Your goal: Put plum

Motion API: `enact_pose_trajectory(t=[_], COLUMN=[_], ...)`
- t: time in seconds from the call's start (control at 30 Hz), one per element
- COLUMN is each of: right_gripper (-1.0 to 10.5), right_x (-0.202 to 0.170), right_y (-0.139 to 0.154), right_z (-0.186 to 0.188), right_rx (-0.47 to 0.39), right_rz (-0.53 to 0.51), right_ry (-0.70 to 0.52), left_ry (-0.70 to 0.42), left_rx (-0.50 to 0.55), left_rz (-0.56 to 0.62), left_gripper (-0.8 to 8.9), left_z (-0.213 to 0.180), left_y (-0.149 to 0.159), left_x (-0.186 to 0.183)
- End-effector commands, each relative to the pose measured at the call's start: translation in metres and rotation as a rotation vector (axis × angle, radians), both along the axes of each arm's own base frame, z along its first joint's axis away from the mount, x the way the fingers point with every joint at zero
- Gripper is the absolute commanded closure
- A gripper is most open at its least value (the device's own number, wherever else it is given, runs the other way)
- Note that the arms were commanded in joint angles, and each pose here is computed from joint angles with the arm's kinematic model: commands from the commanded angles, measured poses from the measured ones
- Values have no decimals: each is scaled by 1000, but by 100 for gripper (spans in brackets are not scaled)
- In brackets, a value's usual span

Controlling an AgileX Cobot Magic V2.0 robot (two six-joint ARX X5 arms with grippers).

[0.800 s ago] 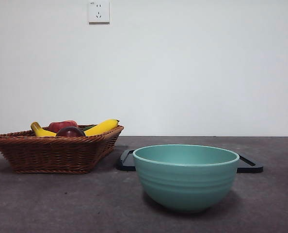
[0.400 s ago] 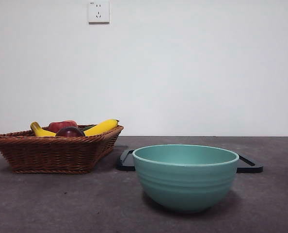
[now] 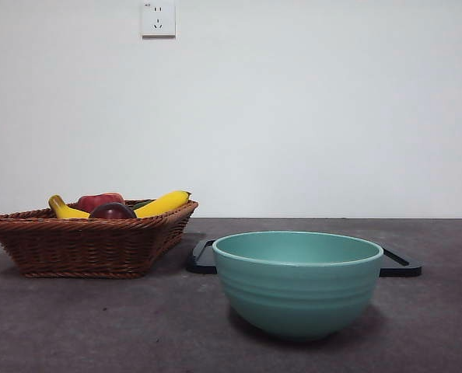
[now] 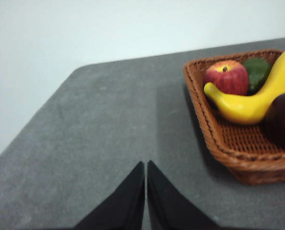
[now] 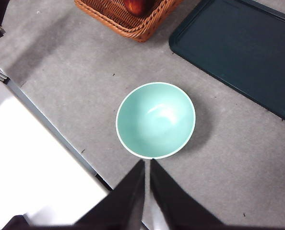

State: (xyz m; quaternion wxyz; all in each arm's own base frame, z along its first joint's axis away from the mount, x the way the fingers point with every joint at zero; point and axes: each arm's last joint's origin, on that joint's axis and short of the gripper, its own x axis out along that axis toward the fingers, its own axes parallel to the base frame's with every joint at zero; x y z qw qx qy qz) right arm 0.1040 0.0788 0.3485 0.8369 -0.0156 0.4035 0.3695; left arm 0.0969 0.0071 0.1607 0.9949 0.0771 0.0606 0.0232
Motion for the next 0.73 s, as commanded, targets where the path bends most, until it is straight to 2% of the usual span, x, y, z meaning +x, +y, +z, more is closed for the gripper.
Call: enact_pose_trajectory(t=[0.03, 0.73], right_gripper=[939, 939], right_x=[1, 1], right_y=[1, 1], right_z=[4, 4], right_rx=[8, 8], right_rz=[12, 12], right_ry=[-20, -21], left_ry=[44, 64], left_rx=[7, 3], left_rz=[5, 5], left_gripper=[806, 805], left_z=[-10, -12], left_y=[0, 0], left_x=[-1, -2])
